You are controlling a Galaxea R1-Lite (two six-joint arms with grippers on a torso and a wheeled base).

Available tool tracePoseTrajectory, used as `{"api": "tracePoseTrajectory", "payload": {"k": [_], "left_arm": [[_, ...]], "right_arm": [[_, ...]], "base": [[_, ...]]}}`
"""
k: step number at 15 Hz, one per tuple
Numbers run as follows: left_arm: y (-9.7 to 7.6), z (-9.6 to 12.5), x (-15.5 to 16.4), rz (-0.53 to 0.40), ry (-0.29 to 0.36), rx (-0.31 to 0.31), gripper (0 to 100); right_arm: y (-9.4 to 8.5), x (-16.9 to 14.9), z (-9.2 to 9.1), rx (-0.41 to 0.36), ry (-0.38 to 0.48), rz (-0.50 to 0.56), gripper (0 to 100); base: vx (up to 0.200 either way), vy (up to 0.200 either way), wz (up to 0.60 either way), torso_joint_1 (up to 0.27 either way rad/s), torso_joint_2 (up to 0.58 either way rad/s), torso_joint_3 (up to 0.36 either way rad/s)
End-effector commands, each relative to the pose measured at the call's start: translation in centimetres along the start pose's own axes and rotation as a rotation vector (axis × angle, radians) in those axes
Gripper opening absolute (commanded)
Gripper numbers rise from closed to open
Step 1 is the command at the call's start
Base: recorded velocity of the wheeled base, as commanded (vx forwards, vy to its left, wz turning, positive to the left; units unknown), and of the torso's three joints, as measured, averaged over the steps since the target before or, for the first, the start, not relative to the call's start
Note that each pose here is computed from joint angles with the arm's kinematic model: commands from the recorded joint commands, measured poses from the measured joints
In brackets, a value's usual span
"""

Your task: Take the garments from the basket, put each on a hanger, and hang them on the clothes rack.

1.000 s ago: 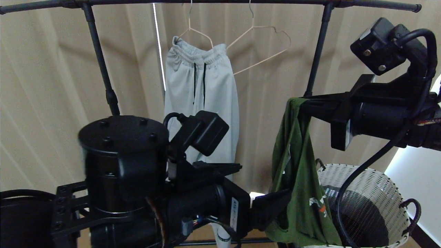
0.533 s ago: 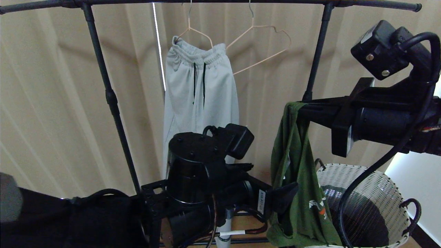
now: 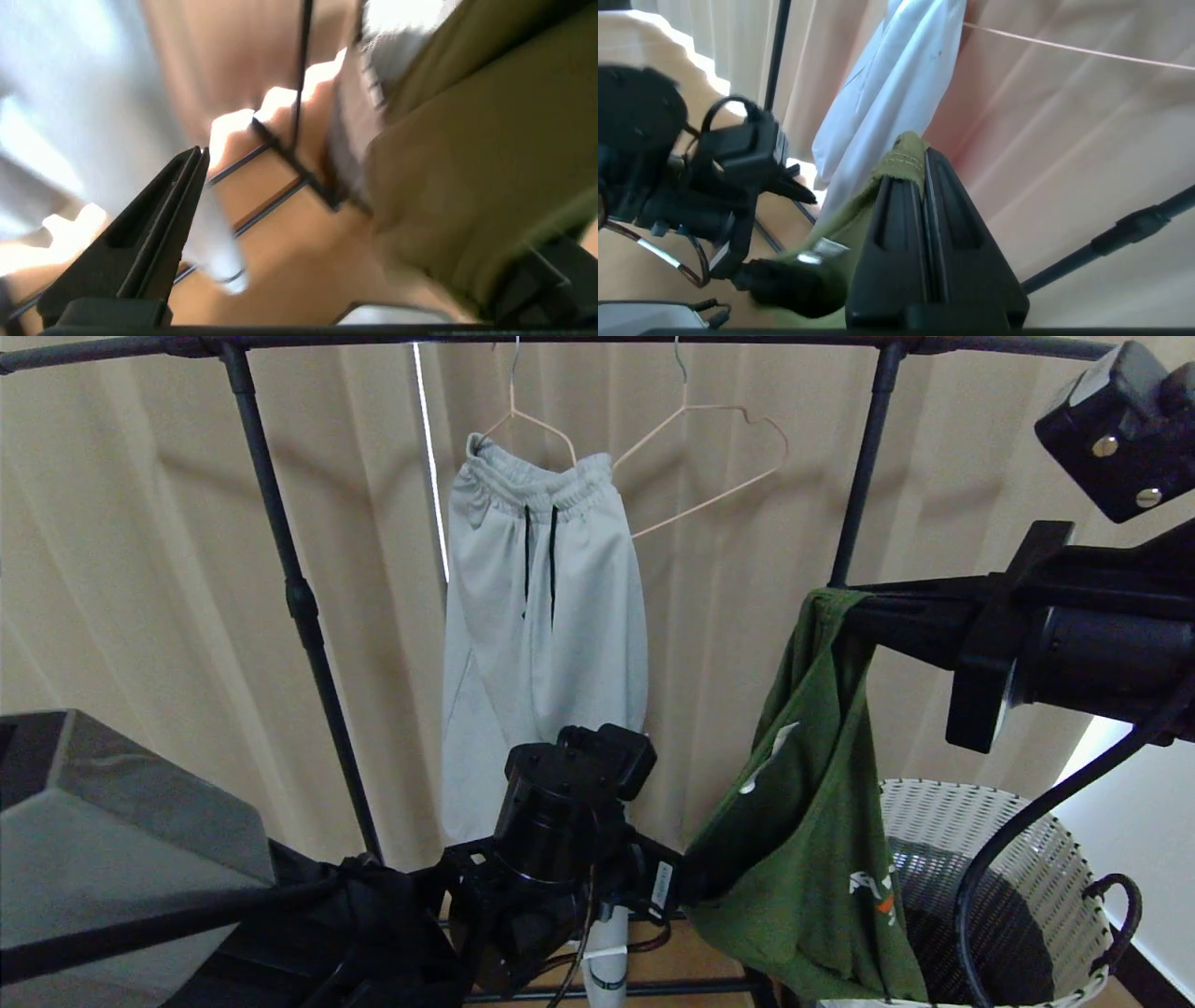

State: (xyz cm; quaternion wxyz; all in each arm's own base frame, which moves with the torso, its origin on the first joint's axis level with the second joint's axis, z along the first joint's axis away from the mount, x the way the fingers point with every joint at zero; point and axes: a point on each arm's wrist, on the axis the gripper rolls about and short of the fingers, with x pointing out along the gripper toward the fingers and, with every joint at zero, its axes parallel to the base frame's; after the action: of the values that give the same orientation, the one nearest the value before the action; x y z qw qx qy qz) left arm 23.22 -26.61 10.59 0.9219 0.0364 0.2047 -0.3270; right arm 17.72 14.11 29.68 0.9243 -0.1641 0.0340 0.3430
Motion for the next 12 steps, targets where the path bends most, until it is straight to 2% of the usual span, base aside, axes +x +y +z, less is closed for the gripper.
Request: {"api": "tracePoseTrajectory", "payload": {"k": [1, 3, 6, 7, 9, 12], "left_arm": [[0.3, -1.0, -0.2, 0.039, 0.033, 0.033, 100], [0.7, -1.8, -1.5, 0.065, 0.054, 0.066, 100], [0.9, -1.7, -3.2, 0.063, 0.049, 0.066, 100], [1.0, -1.8, -3.7, 0.063, 0.052, 0.068, 0], [1.3, -2.3, -5.2, 0.06, 0.058, 0.069, 0], [1.5, -2.0, -6.9, 0.058, 0.027, 0.067, 0]], "right_arm": [[-0.1, -0.4, 0.2, -0.001, -0.012, -0.004, 0], [-0.1, -0.6, 0.1, 0.0, -0.012, -0.008, 0], [-0.1, -0.5, 0.0, 0.0, -0.011, -0.007, 0], [-0.1, -0.5, 0.0, 0.0, -0.011, -0.007, 0], [-0.1, -0.5, -0.2, 0.0, -0.005, -0.009, 0], [0.1, -0.5, -0.7, 0.002, 0.011, -0.004, 0]], "base": [[0.0, 0.0, 0.0, 0.0, 0.0, 0.0], [0.0, 0.0, 0.0, 0.0, 0.0, 0.0], [0.0, 0.0, 0.0, 0.0, 0.0, 0.0], [0.0, 0.0, 0.0, 0.0, 0.0, 0.0], [0.0, 0.0, 0.0, 0.0, 0.0, 0.0], [0.0, 0.0, 0.0, 0.0, 0.0, 0.0]]}}
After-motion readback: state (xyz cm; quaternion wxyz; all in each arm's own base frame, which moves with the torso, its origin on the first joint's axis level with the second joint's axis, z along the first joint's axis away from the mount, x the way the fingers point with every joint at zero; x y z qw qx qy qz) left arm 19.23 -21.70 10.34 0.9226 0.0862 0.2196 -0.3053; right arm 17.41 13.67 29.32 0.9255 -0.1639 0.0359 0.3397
